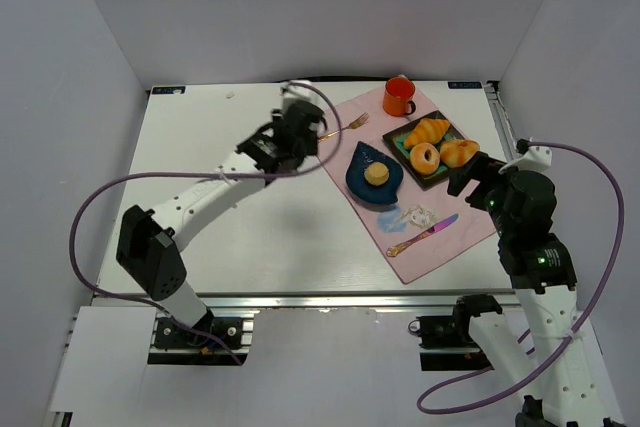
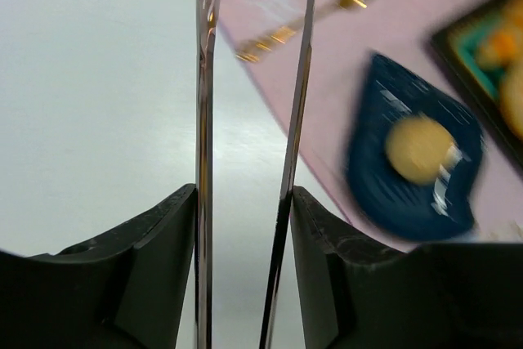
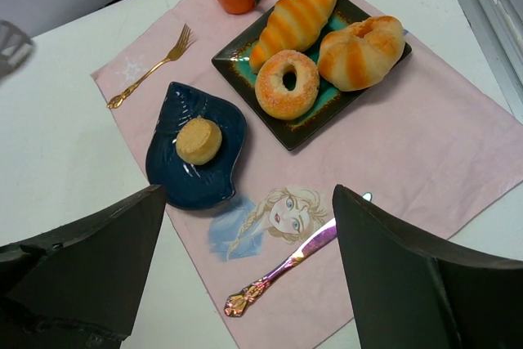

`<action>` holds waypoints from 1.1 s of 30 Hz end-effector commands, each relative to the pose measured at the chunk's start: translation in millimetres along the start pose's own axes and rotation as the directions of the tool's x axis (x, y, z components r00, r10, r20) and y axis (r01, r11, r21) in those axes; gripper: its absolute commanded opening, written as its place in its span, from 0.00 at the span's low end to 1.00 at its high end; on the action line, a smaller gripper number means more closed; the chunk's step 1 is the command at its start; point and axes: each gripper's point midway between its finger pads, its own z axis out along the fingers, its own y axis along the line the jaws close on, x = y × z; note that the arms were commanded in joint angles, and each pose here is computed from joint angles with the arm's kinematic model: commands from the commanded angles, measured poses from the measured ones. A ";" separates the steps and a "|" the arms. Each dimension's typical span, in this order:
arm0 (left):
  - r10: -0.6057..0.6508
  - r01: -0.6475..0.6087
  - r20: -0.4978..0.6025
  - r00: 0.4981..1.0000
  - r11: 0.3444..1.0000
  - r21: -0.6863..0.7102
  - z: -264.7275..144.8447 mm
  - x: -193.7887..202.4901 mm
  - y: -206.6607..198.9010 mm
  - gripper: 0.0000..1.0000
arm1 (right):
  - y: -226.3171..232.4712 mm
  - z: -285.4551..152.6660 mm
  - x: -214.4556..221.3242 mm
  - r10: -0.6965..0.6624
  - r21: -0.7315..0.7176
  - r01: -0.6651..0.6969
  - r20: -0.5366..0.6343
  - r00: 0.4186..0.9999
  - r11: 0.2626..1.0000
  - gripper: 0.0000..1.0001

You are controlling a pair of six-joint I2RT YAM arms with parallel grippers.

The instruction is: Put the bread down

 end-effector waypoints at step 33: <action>-0.290 0.201 -0.029 0.957 0.729 -0.655 246.2 38.4 379.7 0.67 | 6.3 46.2 -1.2 -0.023 0.000 0.023 -0.015 1.000 1.000 0.89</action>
